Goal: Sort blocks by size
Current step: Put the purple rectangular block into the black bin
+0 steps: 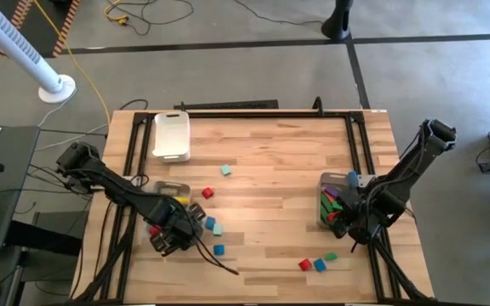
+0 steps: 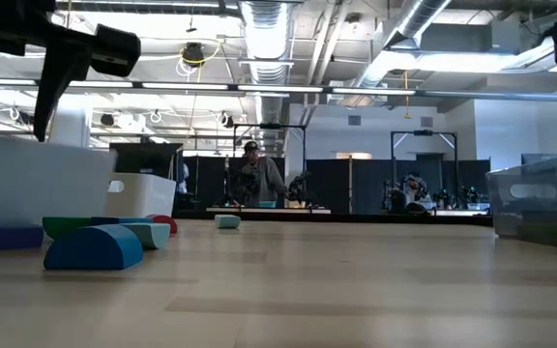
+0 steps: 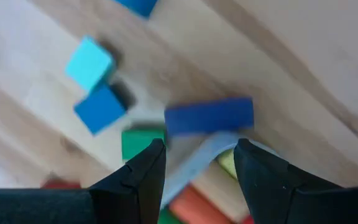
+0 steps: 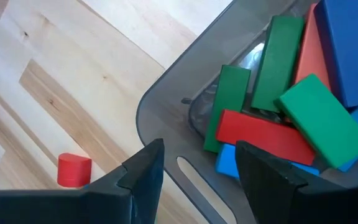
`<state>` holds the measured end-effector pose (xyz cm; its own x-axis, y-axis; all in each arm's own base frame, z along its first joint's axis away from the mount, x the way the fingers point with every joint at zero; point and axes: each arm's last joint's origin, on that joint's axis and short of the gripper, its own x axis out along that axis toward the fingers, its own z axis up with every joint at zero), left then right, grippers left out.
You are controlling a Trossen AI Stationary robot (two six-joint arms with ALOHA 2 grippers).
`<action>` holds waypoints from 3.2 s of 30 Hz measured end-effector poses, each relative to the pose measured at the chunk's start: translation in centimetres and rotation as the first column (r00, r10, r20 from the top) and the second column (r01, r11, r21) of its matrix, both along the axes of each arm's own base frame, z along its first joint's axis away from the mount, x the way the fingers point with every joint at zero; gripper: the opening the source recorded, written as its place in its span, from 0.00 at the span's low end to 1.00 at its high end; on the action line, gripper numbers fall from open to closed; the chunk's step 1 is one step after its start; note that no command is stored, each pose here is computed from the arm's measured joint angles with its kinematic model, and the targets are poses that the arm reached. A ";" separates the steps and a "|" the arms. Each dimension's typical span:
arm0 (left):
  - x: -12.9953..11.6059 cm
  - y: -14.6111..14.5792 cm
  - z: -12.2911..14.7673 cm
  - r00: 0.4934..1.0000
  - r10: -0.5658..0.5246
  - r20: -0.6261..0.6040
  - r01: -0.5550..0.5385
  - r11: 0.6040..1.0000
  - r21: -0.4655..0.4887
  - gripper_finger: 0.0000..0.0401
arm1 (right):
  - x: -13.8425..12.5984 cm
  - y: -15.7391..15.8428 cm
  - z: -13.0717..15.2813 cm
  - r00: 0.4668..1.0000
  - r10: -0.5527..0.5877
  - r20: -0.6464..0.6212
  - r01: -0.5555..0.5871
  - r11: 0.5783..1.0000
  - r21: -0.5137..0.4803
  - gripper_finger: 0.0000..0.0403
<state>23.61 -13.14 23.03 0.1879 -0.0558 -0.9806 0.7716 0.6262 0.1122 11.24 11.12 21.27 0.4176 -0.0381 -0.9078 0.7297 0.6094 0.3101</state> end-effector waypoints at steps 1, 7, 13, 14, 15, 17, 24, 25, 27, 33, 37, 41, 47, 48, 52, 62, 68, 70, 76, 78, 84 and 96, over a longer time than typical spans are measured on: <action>0.0 0.2 0.2 1.000 0.012 -0.009 -0.012 1.000 0.016 0.45 | 0.0 0.0 0.0 1.000 0.003 -0.001 -0.003 1.000 -0.002 0.56; 0.0 1.2 0.9 0.996 0.077 -0.042 -0.074 0.995 0.072 0.45 | 0.0 -0.1 0.0 1.000 0.018 -0.004 -0.018 1.000 -0.014 0.56; 0.3 -0.1 2.4 0.998 0.058 -0.032 -0.059 0.997 -0.043 0.44 | 0.3 -0.3 0.0 1.000 0.015 -0.001 -0.015 1.000 -0.018 0.56; 0.3 -0.3 2.8 0.999 0.050 -0.020 -0.051 0.997 -0.054 0.44 | 0.4 -0.3 0.0 1.000 0.018 0.002 -0.018 1.000 -0.016 0.56; 0.4 -0.6 3.2 0.999 0.042 -0.009 -0.042 0.997 -0.064 0.44 | 0.4 -0.3 0.0 1.000 0.015 0.003 -0.015 1.000 -0.016 0.56; 0.4 -1.1 3.8 0.999 0.032 0.009 -0.031 0.995 -0.094 0.44 | 0.4 -0.3 0.0 1.000 0.022 0.004 -0.022 1.000 -0.018 0.56; 0.3 -3.5 3.1 0.999 -0.007 -0.031 0.001 0.983 -0.183 0.44 | 0.5 -0.4 0.0 0.999 0.033 0.003 -0.033 0.999 -0.026 0.54; 0.2 -3.9 2.6 0.998 -0.030 -0.051 0.021 0.986 -0.166 0.44 | 0.5 -0.4 0.0 0.999 0.036 0.003 -0.036 0.999 -0.027 0.54; 0.2 -4.8 1.2 0.991 -0.088 -0.096 0.075 0.989 -0.127 0.44 | 0.5 -0.4 0.0 0.999 0.045 0.003 -0.045 0.998 -0.031 0.54; 0.8 -6.0 -2.9 0.963 -0.172 -0.208 0.186 0.981 0.052 0.44 | 0.5 -0.4 0.0 0.999 0.047 0.005 -0.047 0.998 -0.031 0.54; 1.6 -5.7 -4.2 0.953 -0.182 -0.244 0.209 0.974 0.086 0.44 | 0.6 -0.3 0.1 0.999 0.047 0.017 -0.047 0.999 -0.022 0.54; 2.1 -5.0 -4.3 0.949 -0.209 -0.235 0.236 0.967 0.094 0.44 | 0.7 -0.2 0.1 0.999 0.046 0.025 -0.046 0.999 -0.014 0.54; 2.9 -4.0 -4.3 0.950 -0.212 -0.230 0.238 0.967 0.091 0.44 | 0.9 0.0 0.2 0.998 0.044 0.046 -0.045 0.999 0.000 0.54; 3.0 -3.9 -4.5 0.950 -0.219 -0.222 0.243 0.966 0.086 0.44 | 0.9 0.0 0.2 0.998 0.042 0.055 -0.042 0.999 -0.003 0.54; 2.9 -3.4 -5.4 0.946 -0.233 -0.225 0.257 0.963 0.082 0.44 | 1.0 0.1 0.3 0.996 0.037 0.076 -0.038 0.999 0.004 0.54; 2.0 -2.9 -6.8 0.936 -0.235 -0.260 0.265 0.961 0.085 0.44 | 1.1 0.1 0.3 0.995 0.032 0.089 -0.032 0.999 -0.008 0.54; 2.5 -3.2 -6.8 0.948 -0.240 -0.208 0.258 0.964 0.067 0.44 | 1.2 -0.1 0.3 0.996 0.027 0.089 -0.025 0.999 -0.020 0.54; 2.7 -3.1 -6.8 0.952 -0.234 -0.198 0.251 0.966 0.064 0.44 | 1.2 -0.2 0.3 0.996 0.022 0.089 -0.020 1.000 -0.022 0.54; 3.0 -2.1 -6.8 0.965 -0.131 -0.228 0.151 0.986 0.075 0.44 | 1.4 -0.3 0.3 0.996 0.025 0.089 -0.022 0.999 -0.029 0.54; 3.0 -2.1 -6.8 0.965 -0.123 -0.230 0.143 0.987 0.069 0.44 | 1.4 -0.3 0.3 0.996 0.025 0.089 -0.023 0.999 -0.029 0.54; 3.4 -2.4 -6.9 0.974 -0.129 -0.187 0.137 0.990 0.031 0.44 | 1.4 -0.3 0.3 0.996 0.028 0.089 -0.025 0.999 -0.030 0.54; 5.9 -2.6 -5.0 0.995 -0.088 -0.039 0.088 0.996 0.000 0.44 | 1.3 -0.4 0.3 0.996 0.036 0.080 -0.033 0.999 -0.042 0.54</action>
<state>29.49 -15.79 18.06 0.1437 -0.0686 -0.9872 0.8275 0.5554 0.0819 12.52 10.70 21.52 0.4908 -0.0585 -0.8693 0.6819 0.6469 0.3414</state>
